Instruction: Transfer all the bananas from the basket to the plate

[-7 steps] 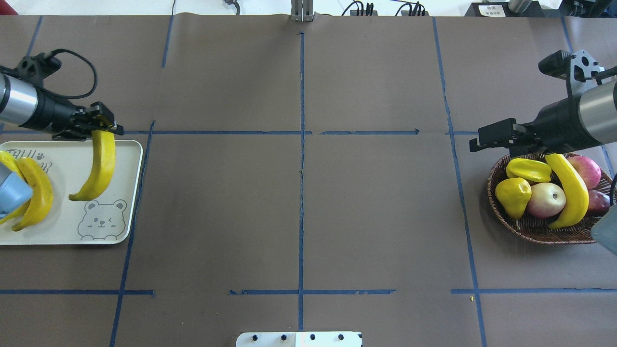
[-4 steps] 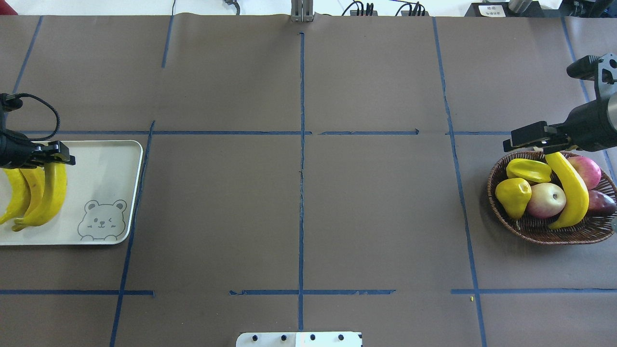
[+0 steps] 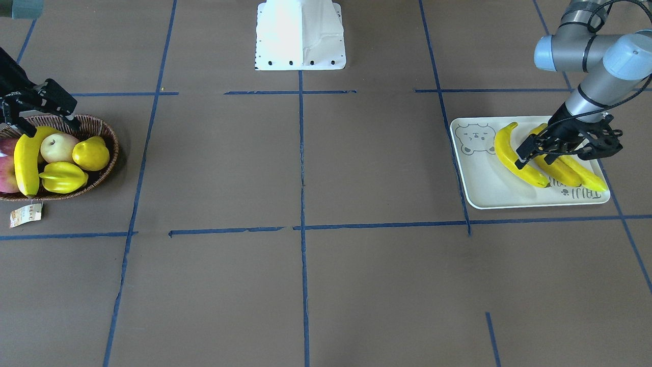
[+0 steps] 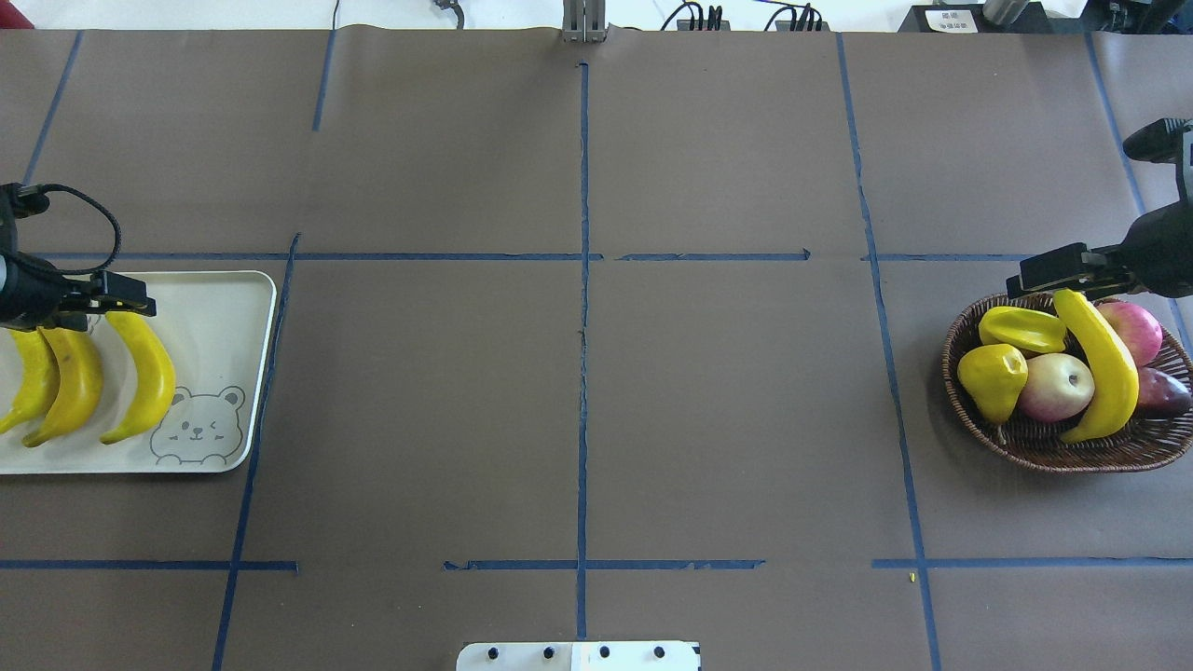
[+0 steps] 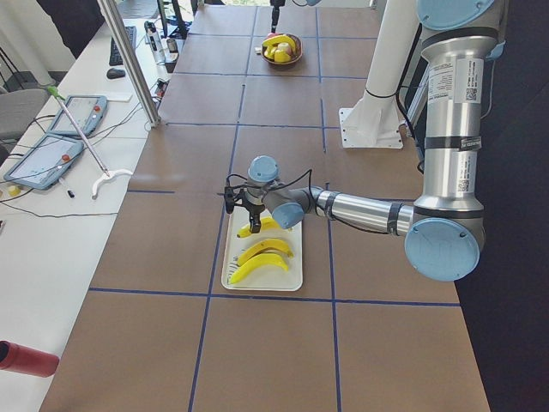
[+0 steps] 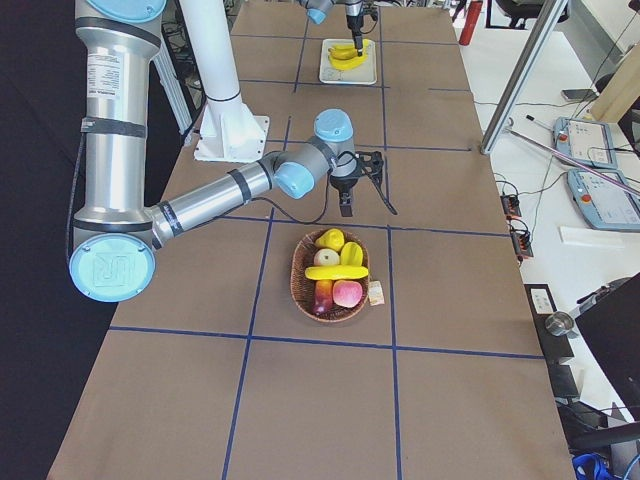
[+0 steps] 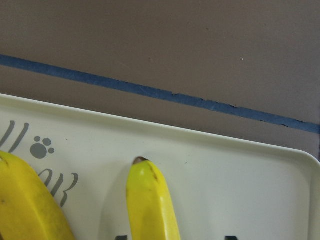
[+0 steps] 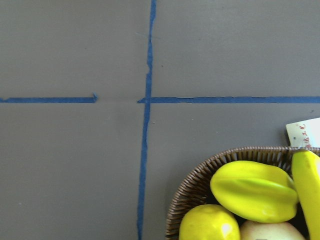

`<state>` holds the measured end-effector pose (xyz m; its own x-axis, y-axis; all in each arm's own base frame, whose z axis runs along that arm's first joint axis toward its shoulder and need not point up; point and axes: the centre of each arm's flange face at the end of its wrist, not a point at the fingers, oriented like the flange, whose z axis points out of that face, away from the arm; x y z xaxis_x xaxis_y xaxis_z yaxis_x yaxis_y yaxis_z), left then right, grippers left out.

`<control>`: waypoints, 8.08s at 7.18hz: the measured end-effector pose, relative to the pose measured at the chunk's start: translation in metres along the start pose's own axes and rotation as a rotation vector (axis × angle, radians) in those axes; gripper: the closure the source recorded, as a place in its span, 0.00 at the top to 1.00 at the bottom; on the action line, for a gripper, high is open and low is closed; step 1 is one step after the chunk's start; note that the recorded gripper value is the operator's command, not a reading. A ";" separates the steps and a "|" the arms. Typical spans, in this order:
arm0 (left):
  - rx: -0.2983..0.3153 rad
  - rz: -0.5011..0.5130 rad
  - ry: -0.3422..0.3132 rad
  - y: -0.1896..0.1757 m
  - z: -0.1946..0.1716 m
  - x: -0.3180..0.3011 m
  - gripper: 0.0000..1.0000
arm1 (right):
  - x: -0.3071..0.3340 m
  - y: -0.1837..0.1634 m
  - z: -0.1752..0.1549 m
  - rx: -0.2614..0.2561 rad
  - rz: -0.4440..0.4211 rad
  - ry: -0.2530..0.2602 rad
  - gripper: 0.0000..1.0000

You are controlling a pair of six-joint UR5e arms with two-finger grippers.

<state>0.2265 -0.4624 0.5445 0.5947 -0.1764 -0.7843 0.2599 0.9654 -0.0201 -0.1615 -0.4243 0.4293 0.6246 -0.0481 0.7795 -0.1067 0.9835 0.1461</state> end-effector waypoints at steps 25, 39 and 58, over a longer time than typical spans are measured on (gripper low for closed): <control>-0.049 0.004 0.035 -0.006 -0.095 0.151 0.99 | 0.052 0.018 -0.031 -0.016 -0.085 -0.062 0.01; -0.154 -0.042 0.539 0.072 -0.089 0.496 0.75 | -0.377 0.041 0.023 -0.035 -0.044 -0.354 0.01; -0.068 -0.116 -0.261 -0.024 0.038 0.103 1.00 | -0.223 -0.020 -0.077 0.054 0.149 -0.203 1.00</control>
<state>0.3110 -0.5108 0.4879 0.7417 -0.3211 -0.5888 0.2909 0.9451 -0.1490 -0.2388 -0.4193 0.2054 0.4314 0.0570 0.9004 -0.2300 0.9720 0.0487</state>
